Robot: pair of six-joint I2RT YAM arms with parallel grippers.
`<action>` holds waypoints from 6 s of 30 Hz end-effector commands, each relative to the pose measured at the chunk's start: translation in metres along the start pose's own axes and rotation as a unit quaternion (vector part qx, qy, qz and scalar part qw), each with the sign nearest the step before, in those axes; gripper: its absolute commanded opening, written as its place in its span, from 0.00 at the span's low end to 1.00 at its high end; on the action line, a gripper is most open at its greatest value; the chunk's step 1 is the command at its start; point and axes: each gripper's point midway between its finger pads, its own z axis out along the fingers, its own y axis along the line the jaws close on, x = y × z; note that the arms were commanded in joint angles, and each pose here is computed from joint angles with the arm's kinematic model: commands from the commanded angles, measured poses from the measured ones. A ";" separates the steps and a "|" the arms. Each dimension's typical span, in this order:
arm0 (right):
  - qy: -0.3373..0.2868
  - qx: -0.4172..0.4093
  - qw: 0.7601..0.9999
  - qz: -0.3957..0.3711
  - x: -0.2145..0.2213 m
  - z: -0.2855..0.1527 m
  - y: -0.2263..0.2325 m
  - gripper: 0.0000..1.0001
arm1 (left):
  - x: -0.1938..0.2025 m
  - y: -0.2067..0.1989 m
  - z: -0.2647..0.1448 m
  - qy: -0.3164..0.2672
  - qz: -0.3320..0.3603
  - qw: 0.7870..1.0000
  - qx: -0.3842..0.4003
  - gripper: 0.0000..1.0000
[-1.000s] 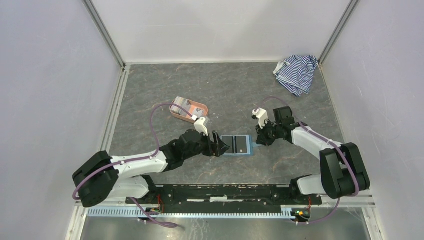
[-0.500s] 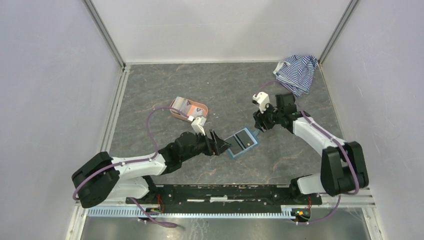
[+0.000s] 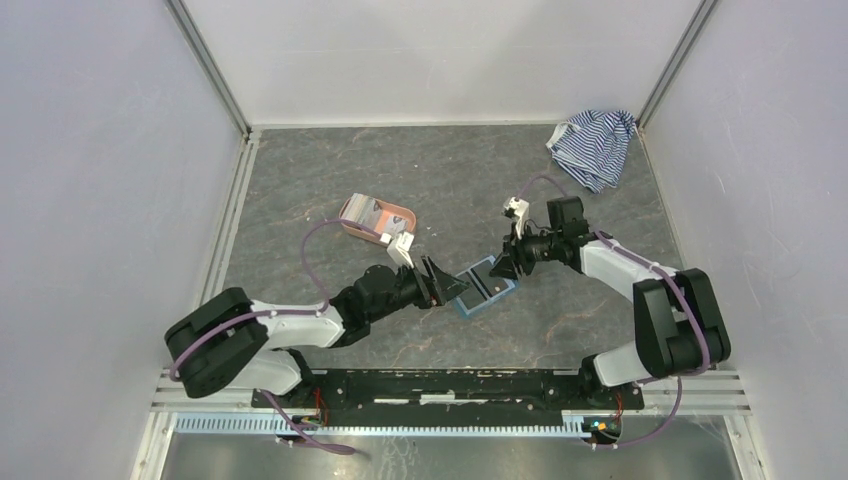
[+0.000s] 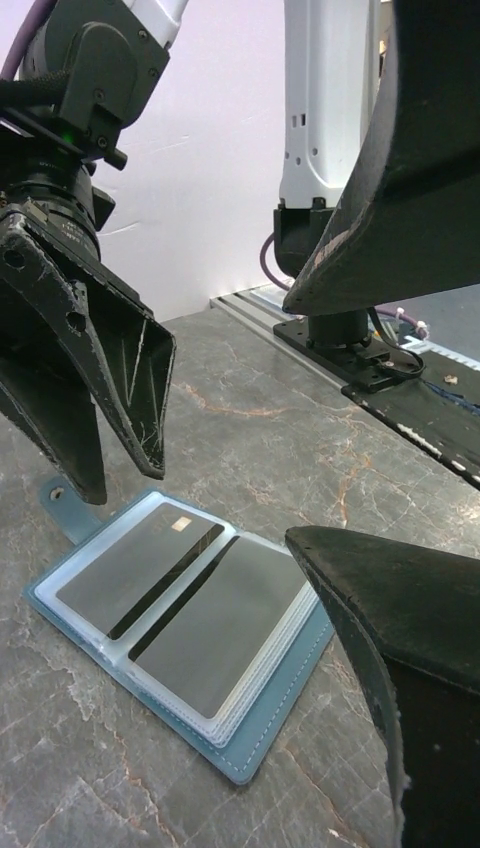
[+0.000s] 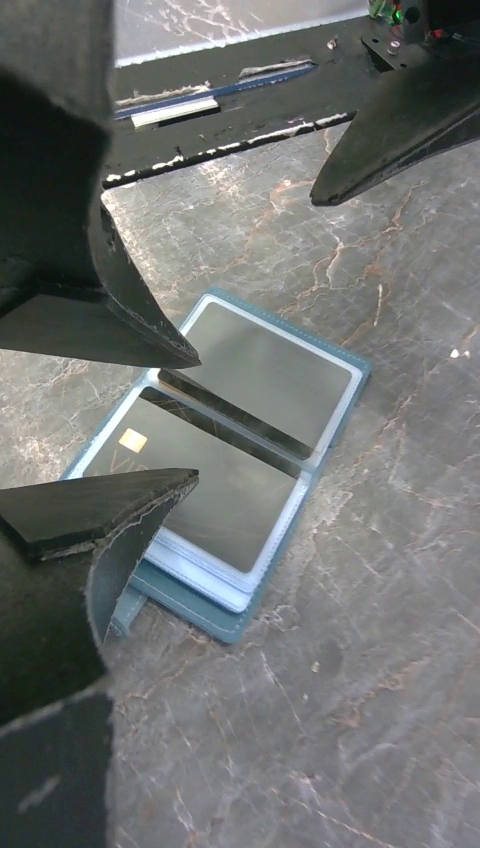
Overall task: Put the credit cards into the card holder
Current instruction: Turn over the card holder at the center of the board.
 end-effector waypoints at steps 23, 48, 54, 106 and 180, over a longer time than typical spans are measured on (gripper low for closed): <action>0.053 0.037 0.996 0.064 0.030 0.008 -0.034 0.47 | 0.016 0.039 0.081 0.036 -0.029 0.997 -0.062 0.68; 0.069 0.062 0.994 0.066 0.037 0.004 -0.042 0.50 | 0.020 0.069 0.088 0.046 -0.029 0.992 -0.117 0.63; 0.079 0.048 0.993 0.074 0.043 0.006 -0.039 0.46 | 0.021 0.074 0.090 0.046 -0.036 0.991 -0.121 0.61; -0.023 -0.156 0.977 0.144 0.010 0.011 0.027 0.41 | 0.011 0.054 0.083 0.031 -0.066 0.995 -0.073 0.59; 0.018 -0.066 0.989 -0.132 -0.016 -0.007 0.026 0.45 | -0.137 0.007 -0.056 -0.142 0.218 0.943 -0.209 0.91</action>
